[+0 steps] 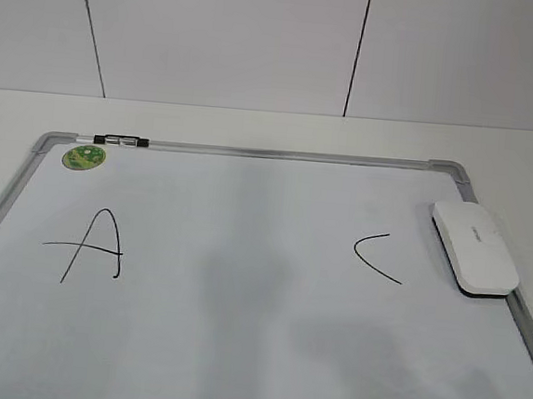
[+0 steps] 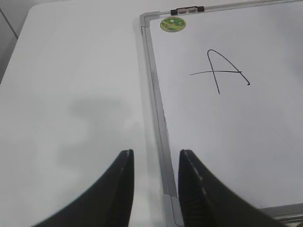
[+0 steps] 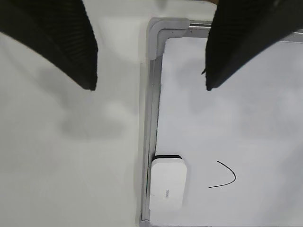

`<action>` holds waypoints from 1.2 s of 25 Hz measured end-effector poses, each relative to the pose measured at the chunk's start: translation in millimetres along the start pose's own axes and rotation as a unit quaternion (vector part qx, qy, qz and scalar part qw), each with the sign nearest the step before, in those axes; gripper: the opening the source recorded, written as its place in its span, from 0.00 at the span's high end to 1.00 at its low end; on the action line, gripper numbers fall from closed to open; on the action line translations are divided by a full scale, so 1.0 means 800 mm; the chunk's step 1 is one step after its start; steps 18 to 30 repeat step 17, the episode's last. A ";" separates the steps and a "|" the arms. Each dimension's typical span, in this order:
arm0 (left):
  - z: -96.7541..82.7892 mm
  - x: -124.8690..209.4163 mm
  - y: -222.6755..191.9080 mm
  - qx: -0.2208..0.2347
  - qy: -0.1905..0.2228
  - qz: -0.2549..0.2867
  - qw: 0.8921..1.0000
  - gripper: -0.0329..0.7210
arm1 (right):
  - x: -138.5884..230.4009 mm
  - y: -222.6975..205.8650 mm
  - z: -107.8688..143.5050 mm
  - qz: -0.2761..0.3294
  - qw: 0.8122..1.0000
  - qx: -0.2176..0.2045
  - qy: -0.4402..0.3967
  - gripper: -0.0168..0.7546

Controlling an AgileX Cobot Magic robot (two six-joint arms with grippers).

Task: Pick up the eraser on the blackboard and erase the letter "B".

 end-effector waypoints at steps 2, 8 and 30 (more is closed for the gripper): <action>0.000 -0.001 0.000 0.000 0.000 -0.002 1.000 0.63 | 0.000 -0.007 0.000 -0.006 1.000 0.001 0.000 0.26; 0.000 -0.001 0.000 0.001 0.001 -0.002 1.000 0.63 | -0.001 -0.010 0.000 -0.012 1.000 0.002 0.000 0.26; 0.000 -0.001 0.000 0.001 0.001 -0.002 1.000 0.63 | -0.002 -0.010 0.000 -0.015 1.000 0.002 0.000 0.26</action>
Point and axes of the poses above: a point on each arm's last joint axis where the gripper is mounted, y pointing back along that axis away from the gripper, z along the wrist's bending axis when the last joint is at zero, x = y × z, the point moved 4 cm from there along -y, pointing out along that axis toward the gripper, and after that the axes turned 6 degrees about y, right-handed, at the moved point
